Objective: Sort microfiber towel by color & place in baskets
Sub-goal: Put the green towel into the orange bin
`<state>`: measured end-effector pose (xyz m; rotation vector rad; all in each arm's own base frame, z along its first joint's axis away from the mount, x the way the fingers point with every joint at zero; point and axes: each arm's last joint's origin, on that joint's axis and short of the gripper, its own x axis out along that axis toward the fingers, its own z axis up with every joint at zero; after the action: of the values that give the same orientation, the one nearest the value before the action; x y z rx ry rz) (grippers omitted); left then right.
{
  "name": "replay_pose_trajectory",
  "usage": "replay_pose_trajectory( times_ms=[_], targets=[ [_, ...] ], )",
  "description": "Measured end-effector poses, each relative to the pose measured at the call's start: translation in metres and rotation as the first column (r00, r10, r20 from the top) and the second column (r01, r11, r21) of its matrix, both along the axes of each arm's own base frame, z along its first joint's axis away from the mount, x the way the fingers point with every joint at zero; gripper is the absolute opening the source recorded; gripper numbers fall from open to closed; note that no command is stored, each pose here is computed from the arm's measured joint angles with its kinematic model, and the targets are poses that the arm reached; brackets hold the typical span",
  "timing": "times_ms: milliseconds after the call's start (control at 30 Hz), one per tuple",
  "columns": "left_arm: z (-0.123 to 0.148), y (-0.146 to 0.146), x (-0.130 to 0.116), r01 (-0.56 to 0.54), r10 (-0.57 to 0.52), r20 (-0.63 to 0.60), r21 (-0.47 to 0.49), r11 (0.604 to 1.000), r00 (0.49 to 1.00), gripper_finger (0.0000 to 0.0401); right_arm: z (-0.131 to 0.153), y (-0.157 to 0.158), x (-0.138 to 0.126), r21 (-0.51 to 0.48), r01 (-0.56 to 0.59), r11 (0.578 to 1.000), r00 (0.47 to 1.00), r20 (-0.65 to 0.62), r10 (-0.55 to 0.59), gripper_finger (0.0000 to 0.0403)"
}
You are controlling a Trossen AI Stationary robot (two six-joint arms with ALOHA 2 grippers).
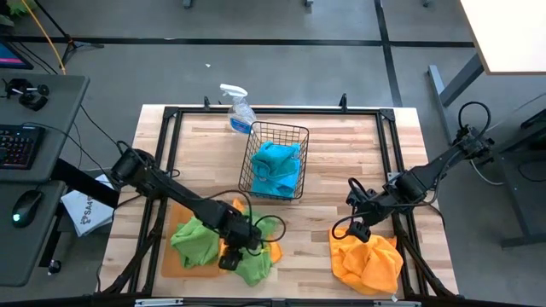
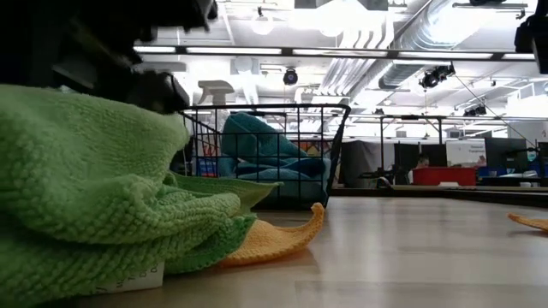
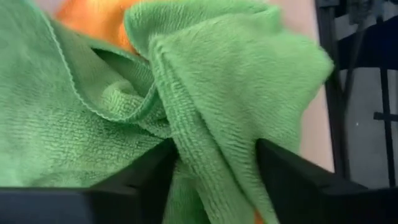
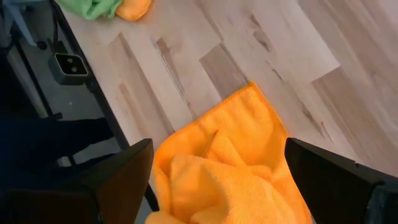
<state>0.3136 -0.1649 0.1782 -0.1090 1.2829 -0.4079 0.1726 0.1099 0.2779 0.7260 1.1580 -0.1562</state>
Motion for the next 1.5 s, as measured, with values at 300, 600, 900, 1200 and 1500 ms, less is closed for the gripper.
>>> replay_pose_trajectory(
  times_ms=[300,600,900,1200,1500],
  targets=[
    [0.088,0.027,-0.026,0.034,0.0,0.21,-0.16,0.987,0.978,0.0013,-0.001,-0.002,0.0,-0.054,0.011,0.998,1.0,0.018,-0.01,0.036],
    [0.174,0.071,-0.087,-0.079,0.185,0.44,-0.247,0.966,0.878,0.0001,0.0,-0.007,0.003,-0.048,0.119,0.992,0.993,0.025,-0.118,0.036],
    [0.132,0.047,-0.068,0.008,0.014,0.369,-0.058,0.998,0.929,0.0033,0.0,-0.012,0.007,-0.042,0.184,0.982,0.982,0.036,-0.183,0.036],
    [0.077,0.006,-0.038,0.238,-0.254,0.319,0.09,0.967,0.913,0.0161,-0.001,-0.014,0.005,-0.054,0.203,0.978,0.979,0.01,-0.203,0.036],
    [0.033,-0.025,-0.022,0.288,-0.308,0.28,0.11,0.951,0.909,0.0252,-0.002,-0.016,0.003,-0.091,0.214,0.973,0.977,0.002,-0.215,0.036]
  ],
)
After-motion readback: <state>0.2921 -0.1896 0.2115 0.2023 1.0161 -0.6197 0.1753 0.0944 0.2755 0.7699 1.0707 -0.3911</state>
